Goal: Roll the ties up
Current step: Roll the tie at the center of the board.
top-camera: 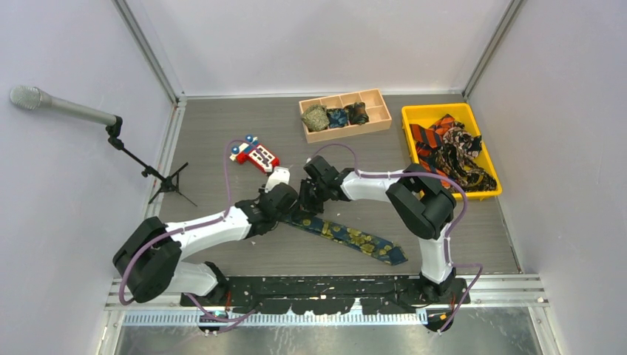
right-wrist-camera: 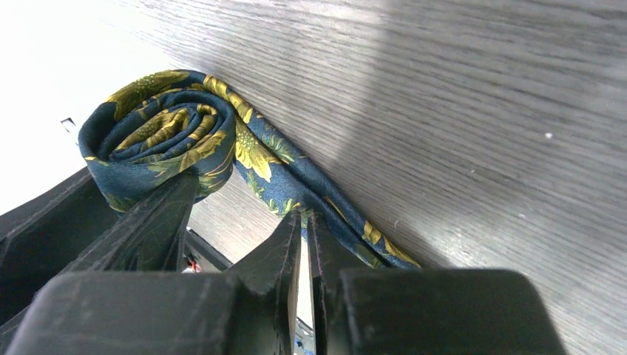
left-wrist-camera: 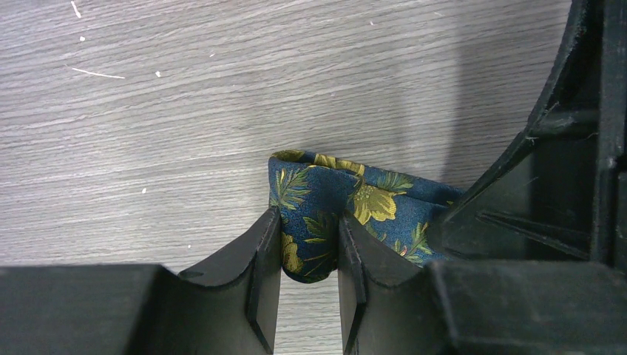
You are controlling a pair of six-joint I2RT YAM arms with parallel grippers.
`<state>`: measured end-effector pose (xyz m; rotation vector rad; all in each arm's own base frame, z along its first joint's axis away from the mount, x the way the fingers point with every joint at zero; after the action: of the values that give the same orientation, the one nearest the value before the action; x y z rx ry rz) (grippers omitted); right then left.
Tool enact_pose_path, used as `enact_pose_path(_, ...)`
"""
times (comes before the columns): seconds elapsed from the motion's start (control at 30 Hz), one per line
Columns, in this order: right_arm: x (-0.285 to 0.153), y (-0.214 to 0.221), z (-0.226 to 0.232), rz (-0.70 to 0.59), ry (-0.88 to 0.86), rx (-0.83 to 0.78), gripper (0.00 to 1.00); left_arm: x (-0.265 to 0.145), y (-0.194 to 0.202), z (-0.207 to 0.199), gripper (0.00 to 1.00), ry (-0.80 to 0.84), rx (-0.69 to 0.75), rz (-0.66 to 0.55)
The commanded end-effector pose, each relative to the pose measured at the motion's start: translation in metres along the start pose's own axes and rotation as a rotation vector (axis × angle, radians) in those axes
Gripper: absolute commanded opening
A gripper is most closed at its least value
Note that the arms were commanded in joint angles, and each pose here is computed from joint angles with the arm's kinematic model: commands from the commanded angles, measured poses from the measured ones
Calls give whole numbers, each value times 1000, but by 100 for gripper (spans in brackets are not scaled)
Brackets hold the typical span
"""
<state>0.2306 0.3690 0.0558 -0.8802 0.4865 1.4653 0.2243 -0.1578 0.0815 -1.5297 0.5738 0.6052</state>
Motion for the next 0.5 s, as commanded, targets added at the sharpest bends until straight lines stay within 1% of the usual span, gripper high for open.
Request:
enact_pose_path(0.0, -20, -5, 14, -41, -13, -41, 14, -1, 4, -10, 0, 4, 16, 6)
enact_pose_path(0.47, -29, 2, 0, -47, 12, -30, 14, 1, 26, -30, 1, 5, 89, 39)
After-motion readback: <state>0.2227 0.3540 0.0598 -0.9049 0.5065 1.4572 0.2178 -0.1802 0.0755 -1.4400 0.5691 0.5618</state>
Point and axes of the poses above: each gripper's point midway between its finger pads, its own x axis out along the fingers, its own z axis along the line the jaws close on, y = z × x, the point moved 4 cm from there along -x, back along the fingers, and after that the axes turned 12 degrees about -x, right-handed, at the moved point
